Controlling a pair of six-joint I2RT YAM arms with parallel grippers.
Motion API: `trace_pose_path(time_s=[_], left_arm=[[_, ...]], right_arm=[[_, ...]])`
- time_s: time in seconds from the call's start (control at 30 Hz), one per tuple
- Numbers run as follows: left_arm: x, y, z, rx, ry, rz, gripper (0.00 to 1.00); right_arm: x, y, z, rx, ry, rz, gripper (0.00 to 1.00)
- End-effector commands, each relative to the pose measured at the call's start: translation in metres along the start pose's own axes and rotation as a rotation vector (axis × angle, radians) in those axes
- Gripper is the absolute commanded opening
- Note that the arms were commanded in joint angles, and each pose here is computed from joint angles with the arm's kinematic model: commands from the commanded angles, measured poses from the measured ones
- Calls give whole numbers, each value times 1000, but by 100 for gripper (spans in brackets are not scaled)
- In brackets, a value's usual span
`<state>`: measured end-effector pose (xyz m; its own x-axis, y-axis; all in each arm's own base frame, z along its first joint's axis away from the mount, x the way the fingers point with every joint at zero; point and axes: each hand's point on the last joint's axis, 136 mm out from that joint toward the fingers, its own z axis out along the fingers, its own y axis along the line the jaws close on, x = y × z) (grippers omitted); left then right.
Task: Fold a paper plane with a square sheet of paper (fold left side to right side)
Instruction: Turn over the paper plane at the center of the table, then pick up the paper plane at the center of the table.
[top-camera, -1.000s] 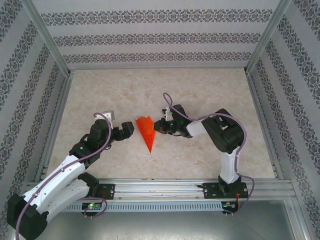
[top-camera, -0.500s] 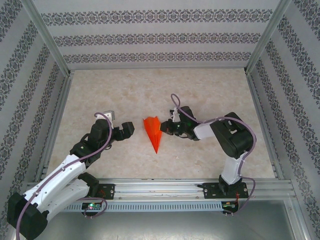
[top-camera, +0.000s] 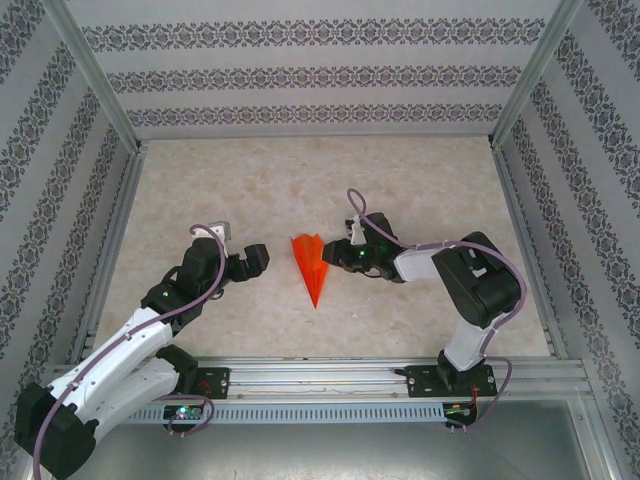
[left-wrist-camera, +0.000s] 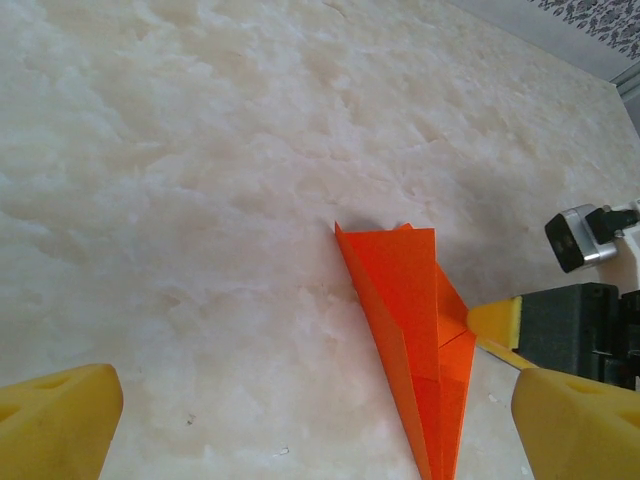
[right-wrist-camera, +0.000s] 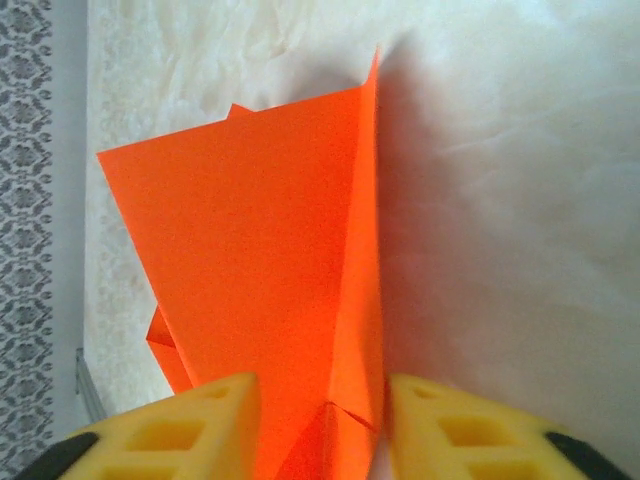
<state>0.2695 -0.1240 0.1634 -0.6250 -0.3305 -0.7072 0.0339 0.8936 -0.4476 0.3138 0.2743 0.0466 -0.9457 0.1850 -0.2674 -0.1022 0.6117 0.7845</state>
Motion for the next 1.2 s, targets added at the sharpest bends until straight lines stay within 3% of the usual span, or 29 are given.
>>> trace_pose_path(time_s=[0.0,0.17,0.3,0.6,1.17], left_arm=[[-8,2,-3,-17,-12,5,100],[-11,5,-5,-31,-27,8,100],[-11,9,-5,-43,-35,5,100],[-8,11,-6,-41,-35,4,100],[-8,14,-8,-46,-40,11,100]], right_arm=[[-3,-5,-17,88,-18,-43,45],[3,-5,-45,267,38,-117,52],[16,11,-54,316,109,-157,52],[46,30,-19,364,231,-151,47],[54,27,13,434,296,-163,45]])
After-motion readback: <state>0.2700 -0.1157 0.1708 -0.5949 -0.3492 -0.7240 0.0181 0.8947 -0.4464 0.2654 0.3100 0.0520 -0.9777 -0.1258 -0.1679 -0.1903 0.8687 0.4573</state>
